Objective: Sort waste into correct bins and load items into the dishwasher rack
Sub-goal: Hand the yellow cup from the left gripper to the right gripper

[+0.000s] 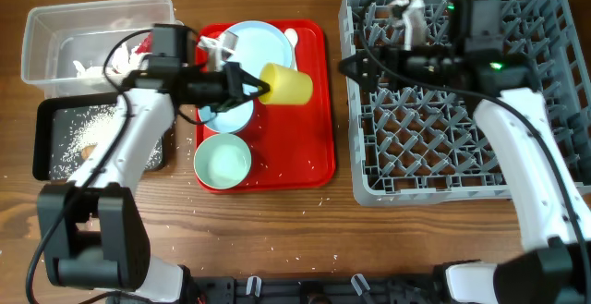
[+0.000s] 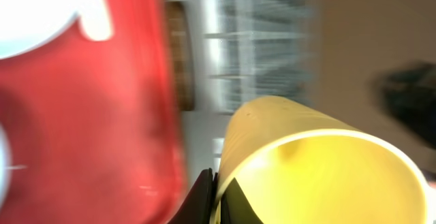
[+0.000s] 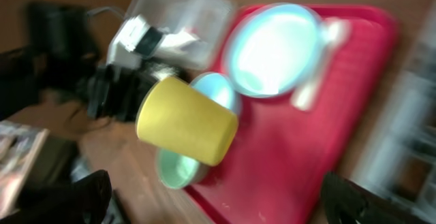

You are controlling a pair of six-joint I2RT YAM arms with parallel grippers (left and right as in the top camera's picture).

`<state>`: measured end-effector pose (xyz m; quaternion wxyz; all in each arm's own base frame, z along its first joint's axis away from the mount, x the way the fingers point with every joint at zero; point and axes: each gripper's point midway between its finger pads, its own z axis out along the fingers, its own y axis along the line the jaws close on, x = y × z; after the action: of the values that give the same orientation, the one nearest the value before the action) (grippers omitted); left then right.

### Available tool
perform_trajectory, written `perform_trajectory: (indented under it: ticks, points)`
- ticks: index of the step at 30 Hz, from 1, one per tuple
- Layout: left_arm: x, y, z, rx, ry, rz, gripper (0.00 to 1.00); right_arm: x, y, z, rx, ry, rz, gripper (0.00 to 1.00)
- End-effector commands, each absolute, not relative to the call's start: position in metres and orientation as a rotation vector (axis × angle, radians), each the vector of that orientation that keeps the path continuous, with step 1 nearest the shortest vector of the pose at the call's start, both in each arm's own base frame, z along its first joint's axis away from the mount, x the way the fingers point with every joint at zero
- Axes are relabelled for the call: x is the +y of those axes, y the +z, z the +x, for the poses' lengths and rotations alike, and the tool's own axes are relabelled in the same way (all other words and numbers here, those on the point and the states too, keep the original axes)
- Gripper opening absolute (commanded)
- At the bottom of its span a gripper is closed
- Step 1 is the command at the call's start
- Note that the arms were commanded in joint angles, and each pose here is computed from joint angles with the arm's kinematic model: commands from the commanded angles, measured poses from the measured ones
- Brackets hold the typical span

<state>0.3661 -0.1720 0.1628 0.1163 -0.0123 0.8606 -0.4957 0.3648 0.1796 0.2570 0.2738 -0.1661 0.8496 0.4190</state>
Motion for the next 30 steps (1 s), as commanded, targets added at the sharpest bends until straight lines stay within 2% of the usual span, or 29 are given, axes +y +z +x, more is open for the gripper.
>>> perform_trajectory:
  ticks: [1, 4, 9, 12, 23, 24, 28, 30]
  points:
    - [-0.172, 0.229, 0.346, 2.266, -1.902, 0.100, 0.04, 0.221, 0.275, 0.353, 2.077, 1.478, -0.679, 1.00]
    - [-0.174, 0.240, 0.339, 2.214, -1.994, 0.143, 0.04, 0.238, 0.281, 0.350, 1.921, 1.656, -0.807, 1.00]
    - [-0.175, 0.250, 0.333, 2.162, -2.073, 0.184, 0.04, 0.274, 0.282, 0.337, 1.847, 1.650, -0.947, 0.99]
    - [-0.174, 0.250, 0.334, 2.157, -2.067, 0.190, 0.04, 0.294, 0.275, 0.329, 1.875, 1.619, -0.982, 0.89]
    - [-0.174, 0.250, 0.341, 2.157, -2.016, 0.203, 0.04, 0.299, 0.266, 0.334, 1.945, 1.554, -0.940, 0.68]
    - [-0.174, 0.250, 0.341, 2.156, -2.016, 0.203, 0.04, 0.298, 0.266, 0.335, 1.945, 1.552, -0.939, 0.62]
    - [-0.174, 0.249, 0.341, 2.156, -2.016, 0.204, 0.04, 0.291, 0.266, 0.342, 1.945, 1.538, -0.916, 0.50]
    - [-0.174, 0.249, 0.341, 2.156, -2.016, 0.204, 0.09, 0.285, 0.266, 0.347, 1.948, 1.529, -0.898, 0.49]
